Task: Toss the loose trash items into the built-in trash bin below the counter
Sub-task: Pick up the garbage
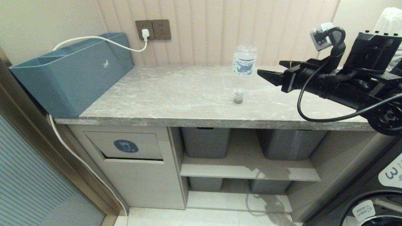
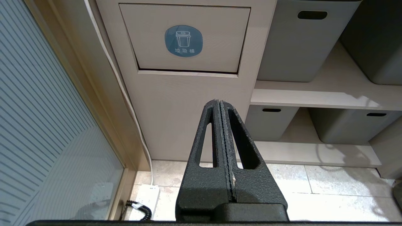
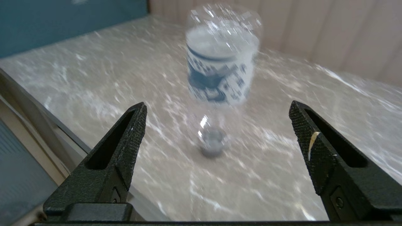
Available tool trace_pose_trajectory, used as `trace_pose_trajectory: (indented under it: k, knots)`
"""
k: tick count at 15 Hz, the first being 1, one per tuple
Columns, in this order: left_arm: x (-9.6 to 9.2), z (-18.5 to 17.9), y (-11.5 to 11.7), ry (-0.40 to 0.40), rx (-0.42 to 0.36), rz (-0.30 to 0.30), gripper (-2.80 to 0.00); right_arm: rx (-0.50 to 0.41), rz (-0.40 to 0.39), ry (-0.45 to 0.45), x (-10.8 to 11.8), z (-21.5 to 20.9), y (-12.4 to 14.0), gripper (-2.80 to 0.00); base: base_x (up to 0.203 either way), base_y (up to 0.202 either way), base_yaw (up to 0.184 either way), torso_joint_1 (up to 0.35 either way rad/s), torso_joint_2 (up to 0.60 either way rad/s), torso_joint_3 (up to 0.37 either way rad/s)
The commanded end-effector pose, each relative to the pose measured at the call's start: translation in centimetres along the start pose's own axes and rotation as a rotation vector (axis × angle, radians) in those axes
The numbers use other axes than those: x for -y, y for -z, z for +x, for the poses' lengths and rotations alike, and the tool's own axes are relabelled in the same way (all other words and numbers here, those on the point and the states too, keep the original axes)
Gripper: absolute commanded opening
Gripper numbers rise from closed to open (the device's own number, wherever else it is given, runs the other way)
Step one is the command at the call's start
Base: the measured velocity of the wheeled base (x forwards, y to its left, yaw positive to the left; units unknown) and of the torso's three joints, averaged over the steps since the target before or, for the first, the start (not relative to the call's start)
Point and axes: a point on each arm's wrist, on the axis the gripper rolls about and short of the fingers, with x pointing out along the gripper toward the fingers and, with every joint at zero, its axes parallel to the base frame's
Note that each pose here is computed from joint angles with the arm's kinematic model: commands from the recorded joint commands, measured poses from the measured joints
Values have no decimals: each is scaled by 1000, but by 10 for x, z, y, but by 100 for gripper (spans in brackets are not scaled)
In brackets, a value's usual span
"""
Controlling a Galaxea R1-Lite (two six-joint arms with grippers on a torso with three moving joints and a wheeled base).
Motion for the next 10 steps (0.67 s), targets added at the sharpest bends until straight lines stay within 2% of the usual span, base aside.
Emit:
trace_pose_trajectory:
  k: [1,4,10]
  knots:
    - [0,0,0,-1,-2,-1,-280,21,5,-29,-6,17,4,0,0,0,0,0,0,0]
    - [0,0,0,-1,-4,-1,-280,77,-5,-50,-16,36,2,0,0,0,0,0,0,0]
    - [0,0,0,-1,-2,-1,-280,112,-12,-41,-12,54,1,0,0,0,0,0,0,0]
